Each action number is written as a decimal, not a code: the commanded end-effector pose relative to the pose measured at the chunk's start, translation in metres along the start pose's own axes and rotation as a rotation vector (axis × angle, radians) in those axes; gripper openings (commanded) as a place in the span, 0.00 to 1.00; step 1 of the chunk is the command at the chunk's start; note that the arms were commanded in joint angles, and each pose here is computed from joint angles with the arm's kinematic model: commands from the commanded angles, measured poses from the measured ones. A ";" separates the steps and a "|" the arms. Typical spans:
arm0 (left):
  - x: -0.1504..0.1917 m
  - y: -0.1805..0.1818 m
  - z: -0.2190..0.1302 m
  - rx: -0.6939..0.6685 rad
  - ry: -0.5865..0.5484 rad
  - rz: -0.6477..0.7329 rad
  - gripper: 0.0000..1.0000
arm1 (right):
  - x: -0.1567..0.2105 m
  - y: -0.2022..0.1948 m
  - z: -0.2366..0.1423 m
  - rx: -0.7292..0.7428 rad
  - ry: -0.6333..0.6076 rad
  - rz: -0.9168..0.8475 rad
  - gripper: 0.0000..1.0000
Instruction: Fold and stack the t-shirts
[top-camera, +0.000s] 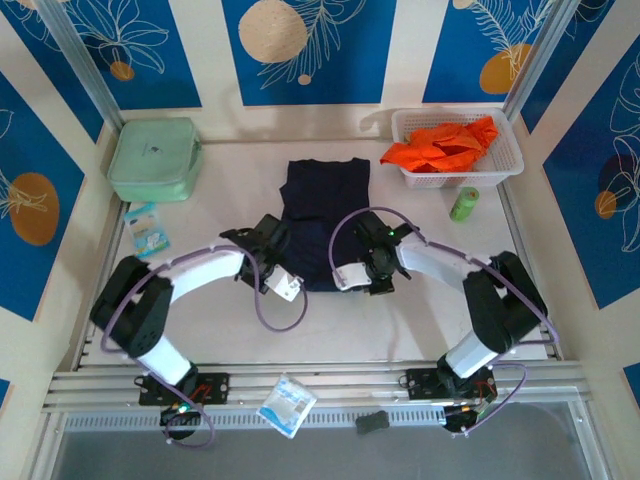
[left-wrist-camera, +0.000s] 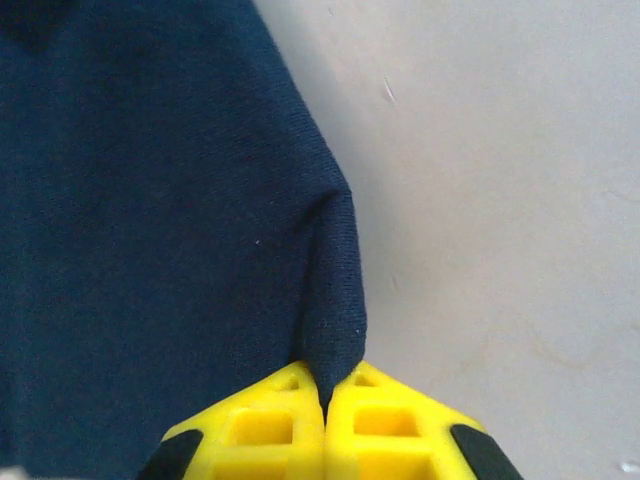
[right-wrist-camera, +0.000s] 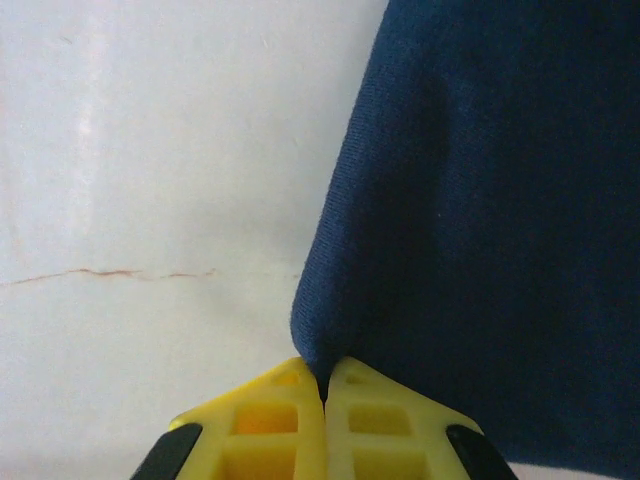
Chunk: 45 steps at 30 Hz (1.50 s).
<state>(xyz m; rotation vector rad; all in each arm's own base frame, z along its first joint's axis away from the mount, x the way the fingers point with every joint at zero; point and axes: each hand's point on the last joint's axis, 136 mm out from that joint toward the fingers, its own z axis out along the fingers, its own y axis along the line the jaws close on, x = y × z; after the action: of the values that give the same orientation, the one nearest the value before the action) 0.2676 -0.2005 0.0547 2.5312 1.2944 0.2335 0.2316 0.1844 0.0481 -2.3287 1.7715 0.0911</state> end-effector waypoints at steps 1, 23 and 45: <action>-0.014 -0.003 -0.026 -0.071 -0.009 -0.049 0.00 | -0.009 0.022 -0.015 -0.008 -0.019 0.017 0.00; -0.050 -0.086 -0.129 -0.193 0.031 -0.141 0.00 | -0.038 0.119 -0.100 0.066 -0.109 0.063 0.00; 0.020 0.094 -0.157 -0.469 -0.116 -0.324 0.00 | -0.015 -0.090 -0.177 0.509 -0.284 0.273 0.00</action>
<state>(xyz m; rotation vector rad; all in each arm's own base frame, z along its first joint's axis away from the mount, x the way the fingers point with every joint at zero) 0.2858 -0.1921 0.2114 1.9503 1.4784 0.3272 0.2778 0.1756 0.2167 -1.6728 1.7844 -0.0097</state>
